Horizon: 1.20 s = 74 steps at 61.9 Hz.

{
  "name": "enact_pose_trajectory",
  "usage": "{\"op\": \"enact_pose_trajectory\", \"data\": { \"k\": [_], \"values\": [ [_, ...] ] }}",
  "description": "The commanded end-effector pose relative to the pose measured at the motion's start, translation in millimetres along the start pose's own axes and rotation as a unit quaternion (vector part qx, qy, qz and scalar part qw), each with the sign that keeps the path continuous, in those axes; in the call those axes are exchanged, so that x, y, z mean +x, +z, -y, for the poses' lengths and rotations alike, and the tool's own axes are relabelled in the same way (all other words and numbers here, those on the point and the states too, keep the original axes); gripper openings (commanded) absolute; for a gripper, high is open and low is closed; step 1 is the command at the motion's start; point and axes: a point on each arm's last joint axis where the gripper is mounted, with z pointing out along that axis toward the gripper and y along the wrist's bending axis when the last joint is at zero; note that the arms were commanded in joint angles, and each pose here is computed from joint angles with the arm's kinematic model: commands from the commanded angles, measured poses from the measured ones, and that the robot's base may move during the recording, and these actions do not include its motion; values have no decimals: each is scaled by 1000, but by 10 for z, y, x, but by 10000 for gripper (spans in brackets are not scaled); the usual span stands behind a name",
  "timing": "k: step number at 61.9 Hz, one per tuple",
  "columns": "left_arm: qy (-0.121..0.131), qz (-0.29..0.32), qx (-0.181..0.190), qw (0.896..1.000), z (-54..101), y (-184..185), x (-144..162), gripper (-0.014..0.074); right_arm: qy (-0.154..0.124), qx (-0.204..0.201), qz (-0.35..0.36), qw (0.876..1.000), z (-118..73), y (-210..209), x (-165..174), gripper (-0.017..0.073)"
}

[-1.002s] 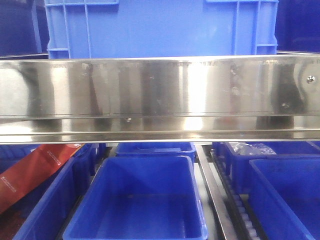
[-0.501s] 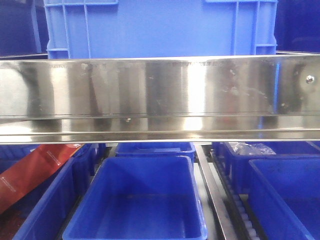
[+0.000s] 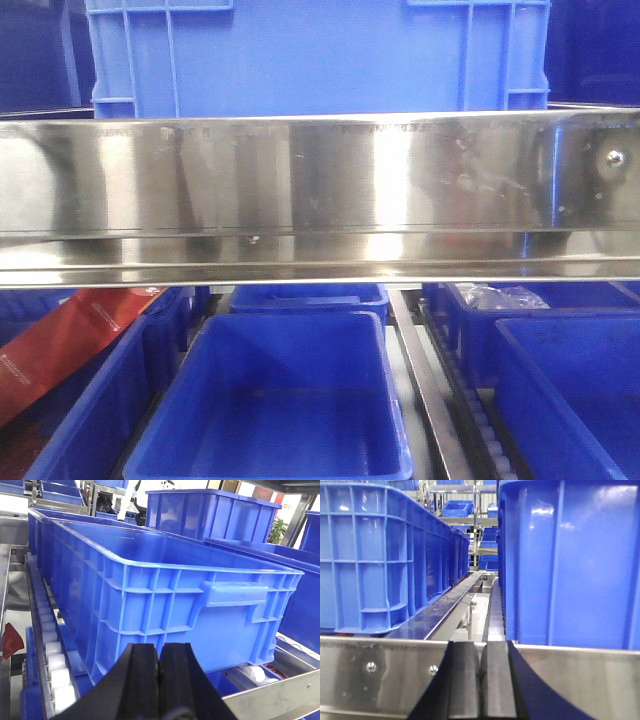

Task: Place cylindrical capacitor in blue bin on shelf

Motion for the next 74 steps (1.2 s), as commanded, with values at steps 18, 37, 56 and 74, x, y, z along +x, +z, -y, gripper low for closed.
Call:
{"op": "enact_pose_trajectory", "data": {
  "k": [18,37,56,74],
  "values": [
    [-6,12,1,1000,5,-10,-27,-111,-6,2,-2,1000,3,-11,14,-167],
    [-6,12,1,1000,5,-10,-27,-111,-6,2,-2,1000,3,-11,14,-167],
    [-7,12,0,1000,-2,-12,-7,-111,-6,2,-2,1000,3,-11,14,-167],
    [3,49,-91,995,-246,-275,340,-111,-6,2,-2,1000,3,-11,14,-167]
  ]
}}
